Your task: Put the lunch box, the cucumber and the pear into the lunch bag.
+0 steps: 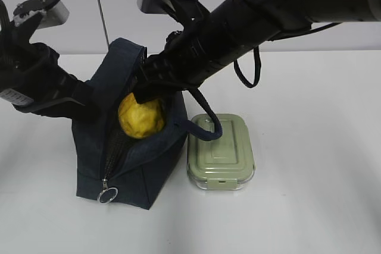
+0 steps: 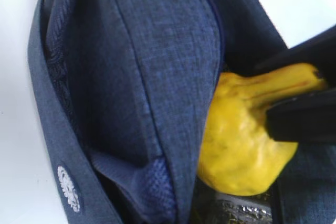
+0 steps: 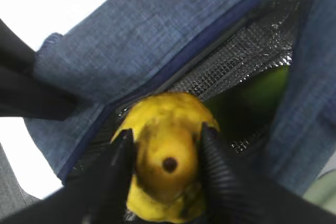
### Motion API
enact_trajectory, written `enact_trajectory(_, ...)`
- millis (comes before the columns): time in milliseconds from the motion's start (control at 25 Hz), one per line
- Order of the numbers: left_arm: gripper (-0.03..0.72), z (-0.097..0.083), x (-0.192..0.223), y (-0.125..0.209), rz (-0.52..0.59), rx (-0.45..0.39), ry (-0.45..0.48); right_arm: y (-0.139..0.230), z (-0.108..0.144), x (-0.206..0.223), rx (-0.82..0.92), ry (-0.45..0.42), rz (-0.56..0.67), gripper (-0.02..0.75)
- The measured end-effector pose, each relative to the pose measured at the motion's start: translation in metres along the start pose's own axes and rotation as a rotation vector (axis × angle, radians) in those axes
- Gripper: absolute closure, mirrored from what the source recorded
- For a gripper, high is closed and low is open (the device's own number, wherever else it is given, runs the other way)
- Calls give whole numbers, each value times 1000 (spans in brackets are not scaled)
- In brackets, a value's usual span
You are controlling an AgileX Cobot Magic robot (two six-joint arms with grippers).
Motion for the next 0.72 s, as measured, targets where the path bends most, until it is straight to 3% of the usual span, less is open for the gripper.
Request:
enact_trajectory(160, 687, 0, 0, 0, 0, -1, 1, -6, 4, -2, -17, -12, -13, 277)
enact_trajectory(440, 687, 0, 0, 0, 0, 2, -2, -26, 6, -36, 20, -13, -96, 246)
enact_trajectory(560, 687, 0, 0, 0, 0, 2, -2, -35, -17, -70, 114, 20, -145, 244)
enact_trajectory(720, 687, 0, 0, 0, 1, 2, -1, -14, -68, -89, 288, 63, -66, 249)
Point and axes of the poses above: a point on each arm's last joint axis where the gripper is mounted, x pointing out along that axis toward the gripper, z along the wrist's bending axis when the last joint is at zero, y = z × x, the point moved 8 cm from there along x, pointing out along that axis toward the gripper, and after that the axes turned 11 degrees about x, right-handed, at the moved point
